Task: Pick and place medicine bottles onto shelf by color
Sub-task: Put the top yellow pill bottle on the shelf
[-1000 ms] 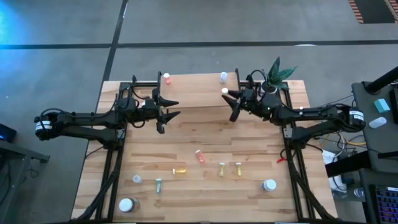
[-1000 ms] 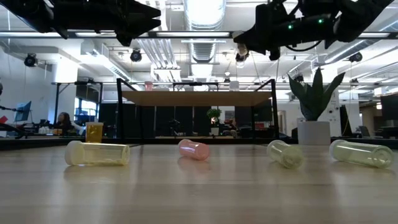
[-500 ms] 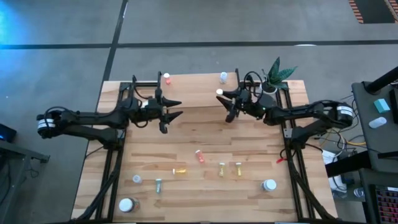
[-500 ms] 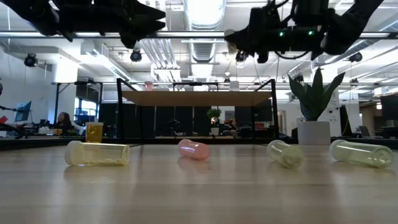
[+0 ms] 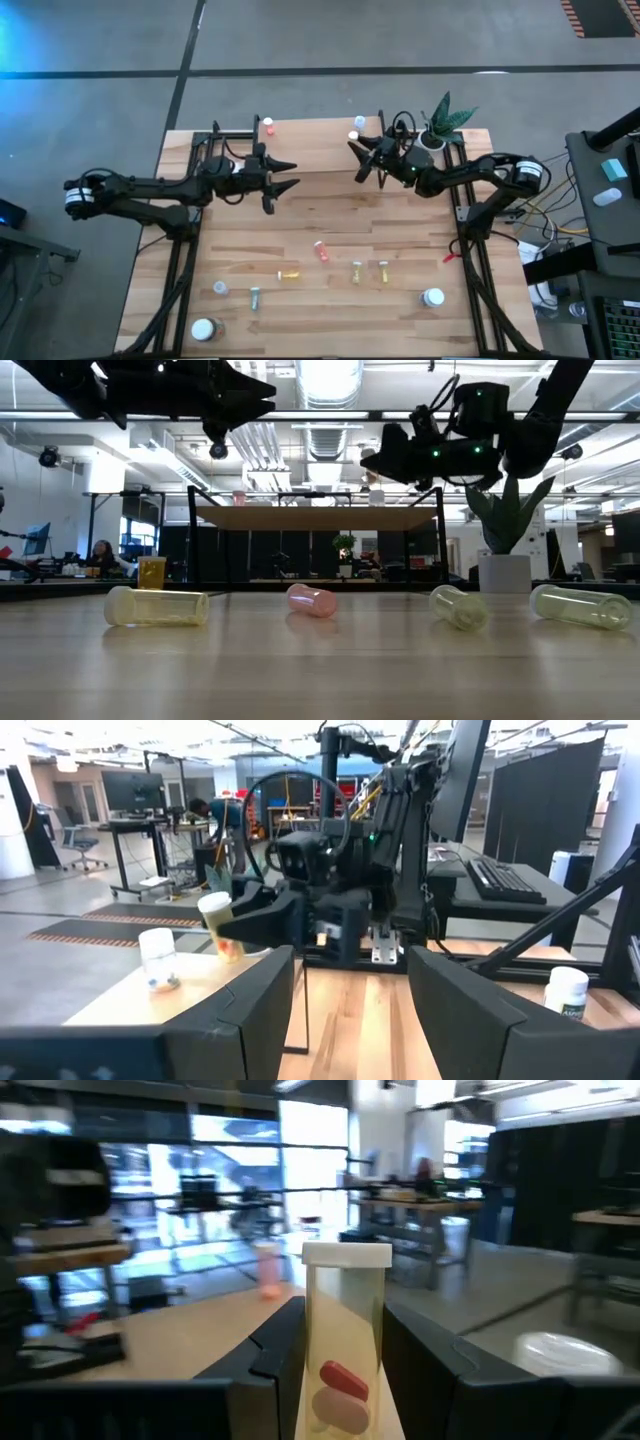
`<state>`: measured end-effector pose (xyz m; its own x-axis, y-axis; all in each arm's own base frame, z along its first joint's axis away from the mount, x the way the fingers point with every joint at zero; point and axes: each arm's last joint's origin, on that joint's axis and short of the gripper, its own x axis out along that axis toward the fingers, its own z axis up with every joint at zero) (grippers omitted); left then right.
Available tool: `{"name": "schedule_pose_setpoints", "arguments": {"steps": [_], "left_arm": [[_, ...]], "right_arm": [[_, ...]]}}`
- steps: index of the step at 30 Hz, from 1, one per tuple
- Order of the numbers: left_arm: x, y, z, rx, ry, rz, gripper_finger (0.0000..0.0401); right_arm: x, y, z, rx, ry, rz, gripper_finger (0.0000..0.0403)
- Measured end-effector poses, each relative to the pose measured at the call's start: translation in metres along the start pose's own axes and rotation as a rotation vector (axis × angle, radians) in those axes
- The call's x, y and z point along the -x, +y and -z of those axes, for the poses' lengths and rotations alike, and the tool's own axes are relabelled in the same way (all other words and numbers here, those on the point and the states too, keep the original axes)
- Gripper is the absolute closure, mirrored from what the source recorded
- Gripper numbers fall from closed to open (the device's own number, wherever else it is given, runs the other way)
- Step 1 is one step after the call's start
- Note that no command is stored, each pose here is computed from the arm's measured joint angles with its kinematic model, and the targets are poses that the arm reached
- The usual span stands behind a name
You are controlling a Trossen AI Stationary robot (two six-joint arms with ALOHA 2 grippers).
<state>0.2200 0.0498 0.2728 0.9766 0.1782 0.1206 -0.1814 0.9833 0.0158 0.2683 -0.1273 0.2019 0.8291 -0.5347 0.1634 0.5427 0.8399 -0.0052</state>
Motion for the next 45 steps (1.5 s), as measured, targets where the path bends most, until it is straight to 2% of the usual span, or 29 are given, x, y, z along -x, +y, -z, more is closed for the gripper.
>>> {"name": "schedule_pose_setpoints", "arguments": {"steps": [4, 10, 16, 22, 32, 45], "left_arm": [[0.004, 0.000, -0.002, -0.003, -0.008, 0.000, 0.0219], [0.005, 0.000, -0.002, -0.007, -0.013, -0.001, 0.0219], [0.005, 0.000, -0.003, -0.003, -0.017, -0.001, 0.0219], [0.005, 0.000, -0.003, 0.003, -0.019, -0.001, 0.0219], [0.005, 0.000, -0.003, 0.003, -0.018, -0.001, 0.0219], [0.005, 0.000, -0.003, 0.003, -0.015, -0.001, 0.0219]], "right_arm": [[0.003, 0.005, -0.005, 0.044, -0.009, 0.094, 0.0291], [0.012, 0.028, -0.015, 0.123, -0.008, 0.249, 0.0291], [0.018, 0.044, -0.011, 0.070, 0.017, 0.364, 0.0291], [0.010, 0.049, 0.001, -0.004, 0.033, 0.392, 0.0291], [-0.016, 0.056, 0.018, 0.110, 0.059, 0.479, 0.0291], [-0.014, 0.052, 0.021, 0.103, 0.064, 0.526, 0.0291]]}}
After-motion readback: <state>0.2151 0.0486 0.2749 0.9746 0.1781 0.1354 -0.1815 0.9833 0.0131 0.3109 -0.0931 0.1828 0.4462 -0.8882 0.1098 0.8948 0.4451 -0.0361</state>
